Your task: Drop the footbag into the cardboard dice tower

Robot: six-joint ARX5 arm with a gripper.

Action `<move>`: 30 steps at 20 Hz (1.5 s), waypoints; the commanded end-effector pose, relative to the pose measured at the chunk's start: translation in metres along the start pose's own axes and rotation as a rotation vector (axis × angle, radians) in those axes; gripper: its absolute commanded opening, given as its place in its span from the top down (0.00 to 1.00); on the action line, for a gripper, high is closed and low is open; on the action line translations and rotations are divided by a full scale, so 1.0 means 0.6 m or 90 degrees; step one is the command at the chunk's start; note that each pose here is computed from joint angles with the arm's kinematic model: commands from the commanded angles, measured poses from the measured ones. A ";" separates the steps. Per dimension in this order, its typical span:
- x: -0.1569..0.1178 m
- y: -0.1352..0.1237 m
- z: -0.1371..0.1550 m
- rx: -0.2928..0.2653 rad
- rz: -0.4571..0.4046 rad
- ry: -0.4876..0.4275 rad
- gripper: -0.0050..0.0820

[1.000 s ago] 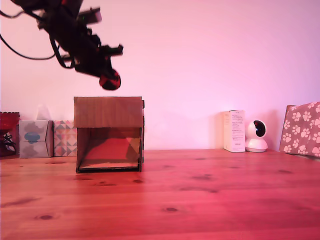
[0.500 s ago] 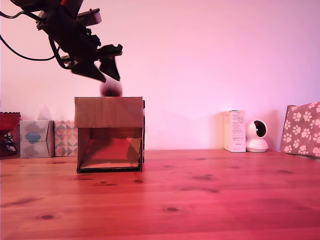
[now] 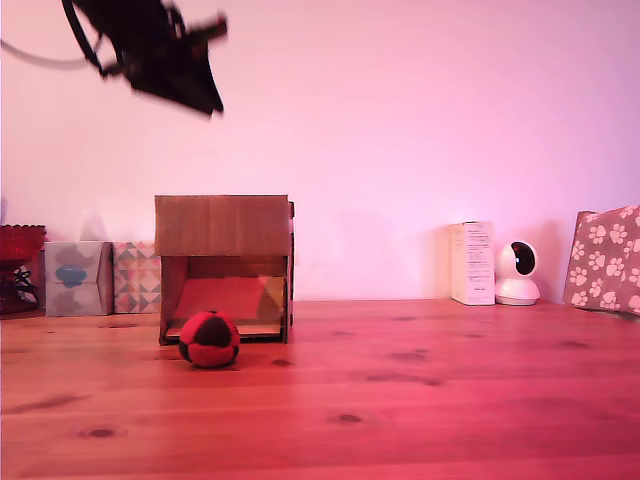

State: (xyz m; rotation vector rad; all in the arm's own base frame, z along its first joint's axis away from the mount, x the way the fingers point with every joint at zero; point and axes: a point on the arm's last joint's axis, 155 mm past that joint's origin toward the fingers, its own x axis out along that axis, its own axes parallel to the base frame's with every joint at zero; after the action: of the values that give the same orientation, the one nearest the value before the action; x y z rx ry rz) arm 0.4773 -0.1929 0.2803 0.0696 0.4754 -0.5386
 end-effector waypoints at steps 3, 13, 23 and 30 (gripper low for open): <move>0.011 -0.015 -0.043 0.001 -0.028 0.011 0.97; -0.053 -0.058 -0.188 -0.019 -0.057 -0.027 0.97; -0.110 -0.076 -0.300 -0.042 -0.056 -0.024 0.96; -0.117 -0.080 -0.369 -0.076 -0.056 0.083 0.96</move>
State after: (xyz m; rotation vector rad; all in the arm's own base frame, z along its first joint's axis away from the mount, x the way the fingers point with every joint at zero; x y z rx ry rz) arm 0.3130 -0.1605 0.1284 -0.0252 0.6056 -0.5965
